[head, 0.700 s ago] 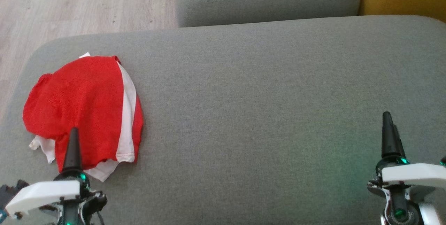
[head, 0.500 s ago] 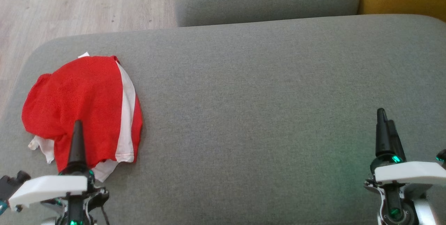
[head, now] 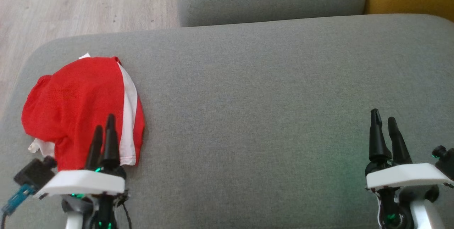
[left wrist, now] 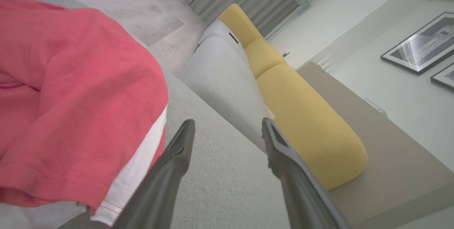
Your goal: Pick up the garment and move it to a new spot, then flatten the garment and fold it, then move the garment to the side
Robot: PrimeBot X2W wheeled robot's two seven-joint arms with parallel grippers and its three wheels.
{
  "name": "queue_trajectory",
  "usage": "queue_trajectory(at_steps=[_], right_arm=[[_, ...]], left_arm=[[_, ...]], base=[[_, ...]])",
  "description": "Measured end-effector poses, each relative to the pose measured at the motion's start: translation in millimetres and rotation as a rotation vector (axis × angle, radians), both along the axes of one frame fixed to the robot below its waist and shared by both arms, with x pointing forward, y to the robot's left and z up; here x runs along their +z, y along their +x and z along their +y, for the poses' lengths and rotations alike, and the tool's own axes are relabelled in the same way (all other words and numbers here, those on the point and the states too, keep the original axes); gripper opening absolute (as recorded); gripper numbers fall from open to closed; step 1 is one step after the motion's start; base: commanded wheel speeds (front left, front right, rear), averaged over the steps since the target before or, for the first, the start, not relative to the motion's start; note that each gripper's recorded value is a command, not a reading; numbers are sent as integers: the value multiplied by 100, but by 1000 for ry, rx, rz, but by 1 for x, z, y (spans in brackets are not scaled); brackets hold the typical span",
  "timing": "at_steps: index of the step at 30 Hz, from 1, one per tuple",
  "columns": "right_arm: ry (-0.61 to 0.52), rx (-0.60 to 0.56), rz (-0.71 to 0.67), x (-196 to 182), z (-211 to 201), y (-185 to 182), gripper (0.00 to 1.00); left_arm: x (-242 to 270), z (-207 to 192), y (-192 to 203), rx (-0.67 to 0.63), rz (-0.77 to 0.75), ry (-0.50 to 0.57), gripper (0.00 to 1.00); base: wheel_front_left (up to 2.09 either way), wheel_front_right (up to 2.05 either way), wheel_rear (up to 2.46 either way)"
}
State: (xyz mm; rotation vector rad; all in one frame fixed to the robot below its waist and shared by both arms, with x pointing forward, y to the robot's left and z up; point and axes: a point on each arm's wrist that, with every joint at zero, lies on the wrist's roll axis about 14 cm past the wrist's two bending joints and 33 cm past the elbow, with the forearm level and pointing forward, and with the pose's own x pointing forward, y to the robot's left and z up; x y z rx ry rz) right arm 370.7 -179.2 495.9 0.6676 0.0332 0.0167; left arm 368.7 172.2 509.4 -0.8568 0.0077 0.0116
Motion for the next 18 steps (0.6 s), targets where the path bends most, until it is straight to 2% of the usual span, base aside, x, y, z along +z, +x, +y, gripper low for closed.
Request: queue_trajectory(at_steps=[18], right_arm=[[-253,39,-50,8,10,1,100]], left_arm=[[9,-27,-2,-62,-40,340,100]], base=[[0,0,0]])
